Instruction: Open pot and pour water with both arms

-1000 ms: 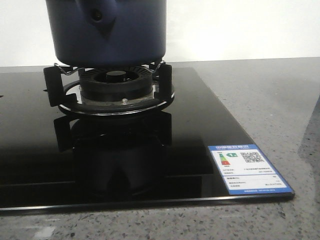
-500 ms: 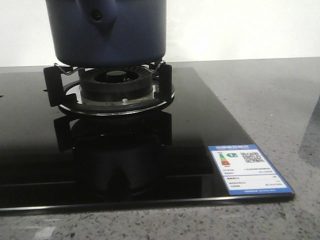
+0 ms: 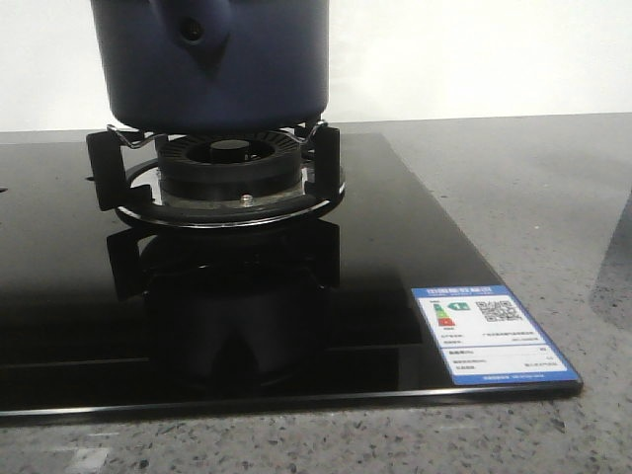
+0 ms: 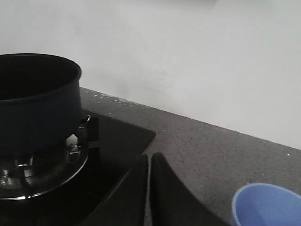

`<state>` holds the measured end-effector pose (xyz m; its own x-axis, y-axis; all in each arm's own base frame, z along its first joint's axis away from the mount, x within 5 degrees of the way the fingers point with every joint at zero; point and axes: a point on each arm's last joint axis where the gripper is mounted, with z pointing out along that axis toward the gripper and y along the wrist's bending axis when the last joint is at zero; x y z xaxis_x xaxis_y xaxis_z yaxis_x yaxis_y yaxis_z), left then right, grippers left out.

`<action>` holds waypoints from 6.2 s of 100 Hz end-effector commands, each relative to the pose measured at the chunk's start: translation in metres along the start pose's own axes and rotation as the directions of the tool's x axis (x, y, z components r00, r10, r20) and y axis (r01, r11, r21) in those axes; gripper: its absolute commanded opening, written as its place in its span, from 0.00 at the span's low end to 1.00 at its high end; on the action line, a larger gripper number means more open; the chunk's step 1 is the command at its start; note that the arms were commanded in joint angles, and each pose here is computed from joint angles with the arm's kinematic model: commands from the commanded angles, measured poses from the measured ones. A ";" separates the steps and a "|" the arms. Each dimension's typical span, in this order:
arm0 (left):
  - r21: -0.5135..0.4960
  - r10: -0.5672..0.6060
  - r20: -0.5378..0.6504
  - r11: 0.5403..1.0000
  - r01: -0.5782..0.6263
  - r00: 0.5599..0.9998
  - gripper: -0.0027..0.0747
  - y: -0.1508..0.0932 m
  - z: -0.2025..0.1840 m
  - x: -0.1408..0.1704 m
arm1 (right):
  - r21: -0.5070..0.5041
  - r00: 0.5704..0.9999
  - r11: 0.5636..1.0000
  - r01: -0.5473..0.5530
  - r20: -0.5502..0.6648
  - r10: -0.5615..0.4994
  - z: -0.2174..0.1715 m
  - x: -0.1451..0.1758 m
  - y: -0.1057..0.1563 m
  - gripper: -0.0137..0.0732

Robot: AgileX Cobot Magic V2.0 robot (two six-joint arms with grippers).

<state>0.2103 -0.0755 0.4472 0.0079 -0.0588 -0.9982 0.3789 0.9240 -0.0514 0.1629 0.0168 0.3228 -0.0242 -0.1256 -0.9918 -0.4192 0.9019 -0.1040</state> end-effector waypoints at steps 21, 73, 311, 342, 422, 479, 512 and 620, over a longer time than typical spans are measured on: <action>0.085 -0.036 0.107 0.996 0.027 0.994 0.44 -0.024 0.000 -0.017 | -0.043 0.998 0.999 -0.003 0.070 0.006 -0.003 -0.014 0.005 0.10; 0.121 -0.019 -0.037 0.992 0.023 0.999 0.44 -0.053 0.073 0.042 | -0.069 0.997 0.998 -0.001 0.078 0.007 -0.003 -0.015 0.007 0.37; -0.127 0.075 0.167 0.990 -0.054 0.983 0.01 0.016 -0.032 -0.028 | 0.140 0.977 0.983 -0.119 0.194 0.090 -0.009 -0.042 -0.013 0.08; -0.229 0.095 0.264 0.973 -0.033 0.960 0.01 0.018 -0.111 0.043 | 0.180 0.965 0.982 -0.059 0.263 0.010 -0.053 -0.021 0.023 0.08; -0.251 0.061 0.304 0.968 0.018 0.951 0.01 0.017 -0.176 0.161 | 0.359 0.980 0.933 -0.019 0.191 -0.053 -0.087 0.075 0.048 0.08; -0.251 0.061 0.303 0.968 0.018 0.951 0.01 0.017 -0.176 0.161 | 0.359 0.980 0.933 -0.019 0.191 -0.053 -0.087 0.075 0.048 0.08; -0.253 0.080 0.300 0.967 -0.001 0.951 0.01 0.017 -0.176 0.161 | 0.359 0.980 0.933 -0.019 0.191 -0.053 -0.087 0.075 0.048 0.08; -0.390 0.013 0.051 0.921 0.008 0.999 0.01 0.024 -0.181 0.234 | 0.360 0.981 0.933 -0.020 0.189 -0.051 -0.087 0.075 0.048 0.08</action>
<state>0.0561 0.0008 0.2018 -0.0360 -0.0550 -0.9978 -0.0165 0.9984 -0.0544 0.0619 0.0139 0.2417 0.1509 -0.0958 -0.9839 -0.0598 0.9926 -0.1058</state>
